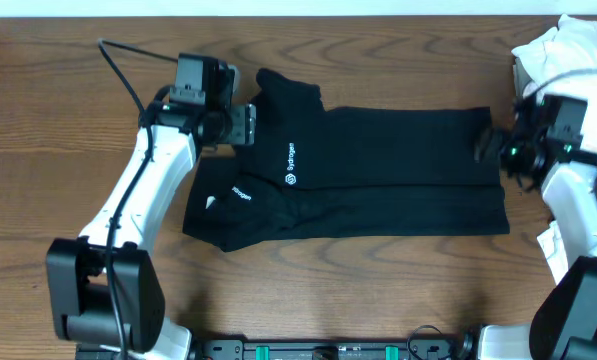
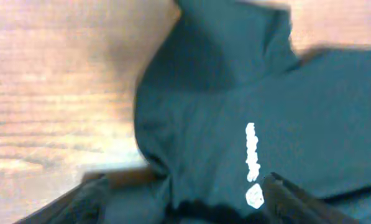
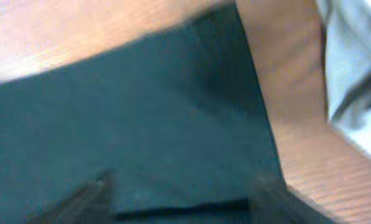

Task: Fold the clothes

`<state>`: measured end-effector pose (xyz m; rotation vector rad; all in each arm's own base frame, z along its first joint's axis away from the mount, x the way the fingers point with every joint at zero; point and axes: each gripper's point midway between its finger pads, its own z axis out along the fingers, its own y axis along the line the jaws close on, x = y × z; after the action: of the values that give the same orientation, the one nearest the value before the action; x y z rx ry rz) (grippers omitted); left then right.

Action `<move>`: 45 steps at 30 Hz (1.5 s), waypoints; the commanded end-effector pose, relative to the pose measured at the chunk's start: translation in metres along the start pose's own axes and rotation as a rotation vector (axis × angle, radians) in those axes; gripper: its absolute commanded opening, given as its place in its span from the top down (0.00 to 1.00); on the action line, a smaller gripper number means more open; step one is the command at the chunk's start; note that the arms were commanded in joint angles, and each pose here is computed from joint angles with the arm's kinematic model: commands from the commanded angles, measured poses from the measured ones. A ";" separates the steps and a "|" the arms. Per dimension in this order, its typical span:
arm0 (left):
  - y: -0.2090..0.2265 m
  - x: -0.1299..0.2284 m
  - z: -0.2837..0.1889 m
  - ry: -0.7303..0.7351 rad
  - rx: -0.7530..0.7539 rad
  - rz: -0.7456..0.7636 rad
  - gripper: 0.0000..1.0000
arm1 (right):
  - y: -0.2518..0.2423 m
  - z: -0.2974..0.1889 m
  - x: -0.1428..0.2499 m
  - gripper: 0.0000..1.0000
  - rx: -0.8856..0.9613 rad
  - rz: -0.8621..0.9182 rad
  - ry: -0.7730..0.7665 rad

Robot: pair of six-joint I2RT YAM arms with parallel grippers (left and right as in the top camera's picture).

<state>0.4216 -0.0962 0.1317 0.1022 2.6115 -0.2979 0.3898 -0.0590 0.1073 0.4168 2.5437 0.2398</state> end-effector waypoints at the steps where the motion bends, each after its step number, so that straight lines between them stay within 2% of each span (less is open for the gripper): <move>1: 0.002 -0.036 0.000 -0.060 -0.003 0.005 0.10 | 0.013 -0.021 -0.027 0.02 -0.001 -0.060 -0.041; 3: 0.008 -0.049 0.008 -0.071 -0.006 -0.005 0.08 | 0.019 -0.030 -0.028 0.01 -0.022 -0.078 -0.013; 8: 0.012 -0.076 0.042 -0.074 0.150 -0.025 0.07 | 0.018 -0.037 -0.015 0.01 -0.014 -0.092 0.058; 11: 0.020 -0.079 0.064 -0.064 0.189 -0.047 0.08 | 0.013 -0.038 -0.006 0.01 0.011 -0.084 0.094; 25: 0.033 -0.037 0.131 0.081 0.199 -0.081 0.13 | 0.012 -0.038 0.001 0.01 0.013 -0.078 0.122; 35: 0.012 -0.008 0.143 0.180 0.213 -0.056 0.19 | 0.012 -0.039 0.004 0.11 0.014 -0.070 0.134; 37: 0.007 -0.001 0.144 0.201 0.219 -0.019 0.27 | 0.012 -0.039 0.005 0.12 0.015 -0.067 0.138; 39: 0.005 0.005 0.144 0.218 0.220 0.009 0.40 | 0.012 -0.039 0.006 0.16 0.016 -0.066 0.144; 45: 0.012 0.004 0.143 0.214 0.213 -0.007 0.71 | 0.011 -0.039 0.007 0.23 0.017 -0.066 0.144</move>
<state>0.4875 -0.1253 0.0130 0.2138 2.7752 -0.5963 0.3626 -0.0493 0.1334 0.3476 2.7132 0.2403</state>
